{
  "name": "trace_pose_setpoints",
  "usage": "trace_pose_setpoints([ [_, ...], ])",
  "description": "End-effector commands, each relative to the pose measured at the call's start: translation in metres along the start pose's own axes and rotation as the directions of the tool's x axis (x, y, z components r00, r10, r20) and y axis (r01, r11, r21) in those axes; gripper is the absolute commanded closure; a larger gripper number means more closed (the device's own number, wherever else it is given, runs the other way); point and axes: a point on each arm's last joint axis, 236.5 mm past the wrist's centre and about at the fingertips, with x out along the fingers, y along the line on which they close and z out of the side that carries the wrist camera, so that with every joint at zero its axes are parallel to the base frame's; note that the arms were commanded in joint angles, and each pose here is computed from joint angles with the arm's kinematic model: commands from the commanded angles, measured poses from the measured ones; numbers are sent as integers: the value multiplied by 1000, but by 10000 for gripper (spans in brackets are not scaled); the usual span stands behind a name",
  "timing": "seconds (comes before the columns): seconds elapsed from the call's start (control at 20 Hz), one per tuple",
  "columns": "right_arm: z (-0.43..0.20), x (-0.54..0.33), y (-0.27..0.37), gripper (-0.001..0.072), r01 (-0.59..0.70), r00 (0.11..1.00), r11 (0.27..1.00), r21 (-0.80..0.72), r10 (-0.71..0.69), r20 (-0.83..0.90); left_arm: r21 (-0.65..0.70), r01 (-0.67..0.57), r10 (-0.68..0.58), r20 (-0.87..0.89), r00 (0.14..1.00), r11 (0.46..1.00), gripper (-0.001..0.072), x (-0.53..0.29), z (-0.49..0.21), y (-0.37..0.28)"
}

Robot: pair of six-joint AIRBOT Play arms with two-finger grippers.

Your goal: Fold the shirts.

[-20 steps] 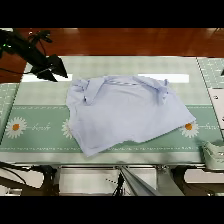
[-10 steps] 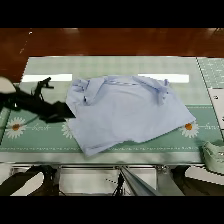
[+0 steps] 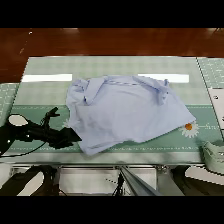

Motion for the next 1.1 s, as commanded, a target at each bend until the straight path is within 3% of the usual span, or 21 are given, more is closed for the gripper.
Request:
trace_pose_setpoints([
  [0.0,-2,5,-2,337,2,1000,1000,3,-2,-7,-3,-28,28,-111,993,1000,-13,15,-21,11],
  [0.2,-7,6,-1,337,-5,1000,1000,4,5,-31,49,-56,65,-225,972,997,-13,47,-40,6],
  [0.35,-9,6,0,337,-7,999,1000,4,8,-40,25,16,-13,-110,994,1000,-13,74,-11,-19],
  [0.5,-12,6,1,337,-12,999,1000,4,12,-49,-21,-10,10,1,1000,1000,-13,90,17,-15],
  [0.55,-11,6,1,337,-12,999,1000,4,12,-48,-32,-18,18,4,1000,999,161,92,19,-12],
  [0.6,-11,6,1,337,-11,999,1000,4,12,-47,-34,-21,21,-2,1000,999,449,93,18,-10],
  [0.65,-11,6,0,337,-11,999,1000,4,11,-46,-30,-19,19,-7,1000,999,597,93,17,-10],
  [0.8,-11,6,-5,337,13,999,1000,5,-13,-45,24,-1,2,-53,999,1000,682,92,6,-14],
  [0.95,-47,28,-22,365,50,982,998,33,-43,-185,27,7,-5,-73,997,1000,682,92,1,-16],
  [1.05,-75,60,-7,323,-53,961,997,56,67,-270,27,7,-5,-73,997,1000,682,92,1,-16],
])
